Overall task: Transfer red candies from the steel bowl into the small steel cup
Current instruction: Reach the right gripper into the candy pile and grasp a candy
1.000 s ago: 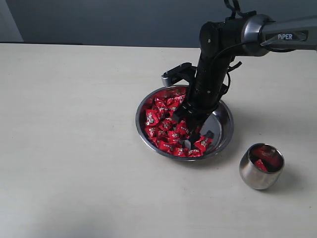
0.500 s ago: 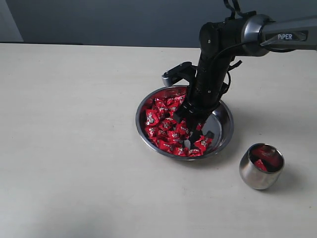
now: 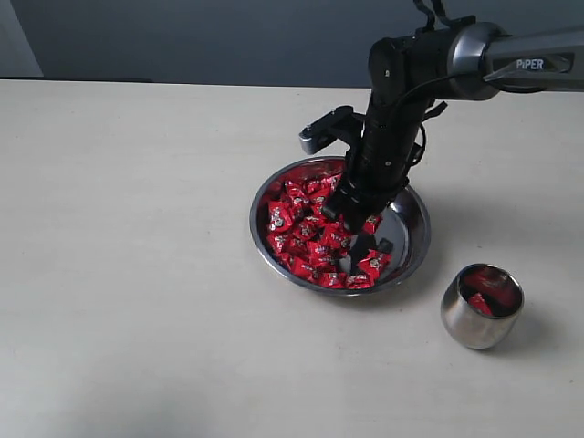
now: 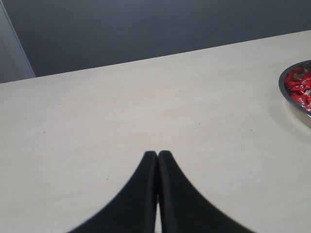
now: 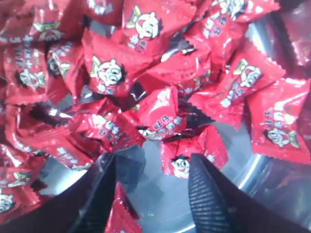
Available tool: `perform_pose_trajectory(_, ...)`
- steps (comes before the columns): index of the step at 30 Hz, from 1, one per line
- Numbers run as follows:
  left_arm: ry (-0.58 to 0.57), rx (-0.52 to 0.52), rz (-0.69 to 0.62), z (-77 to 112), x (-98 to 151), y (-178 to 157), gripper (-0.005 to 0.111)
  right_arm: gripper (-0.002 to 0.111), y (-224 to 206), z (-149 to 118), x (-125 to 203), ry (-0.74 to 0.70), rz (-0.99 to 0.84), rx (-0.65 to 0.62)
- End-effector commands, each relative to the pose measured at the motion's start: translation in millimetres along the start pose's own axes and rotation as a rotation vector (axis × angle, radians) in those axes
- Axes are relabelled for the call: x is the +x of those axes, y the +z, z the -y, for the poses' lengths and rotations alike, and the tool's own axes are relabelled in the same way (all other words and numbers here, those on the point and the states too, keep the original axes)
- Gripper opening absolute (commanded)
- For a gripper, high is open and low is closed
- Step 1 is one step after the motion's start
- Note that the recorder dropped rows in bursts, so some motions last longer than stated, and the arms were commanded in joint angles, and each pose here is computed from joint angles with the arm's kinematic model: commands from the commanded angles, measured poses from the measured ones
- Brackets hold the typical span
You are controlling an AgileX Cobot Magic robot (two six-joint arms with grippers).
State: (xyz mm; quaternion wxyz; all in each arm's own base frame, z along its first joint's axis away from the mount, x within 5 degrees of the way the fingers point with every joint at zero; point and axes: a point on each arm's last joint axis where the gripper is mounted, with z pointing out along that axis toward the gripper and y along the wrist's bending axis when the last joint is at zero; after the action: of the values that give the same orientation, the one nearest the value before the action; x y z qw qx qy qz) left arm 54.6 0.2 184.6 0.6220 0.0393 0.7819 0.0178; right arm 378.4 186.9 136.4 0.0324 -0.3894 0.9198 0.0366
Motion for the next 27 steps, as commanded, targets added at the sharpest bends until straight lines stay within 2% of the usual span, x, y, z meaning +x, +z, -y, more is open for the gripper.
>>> perform_pose_trajectory(1,-0.002,0.007,0.011,0.4,-1,0,0.0,0.045,-11,3,-2,-0.018,0.034,0.036)
perform_pose_trajectory(27,-0.002,0.007,0.011,0.4,-1,0,0.0,0.045,13,7,4,-0.004,-0.066,0.051)
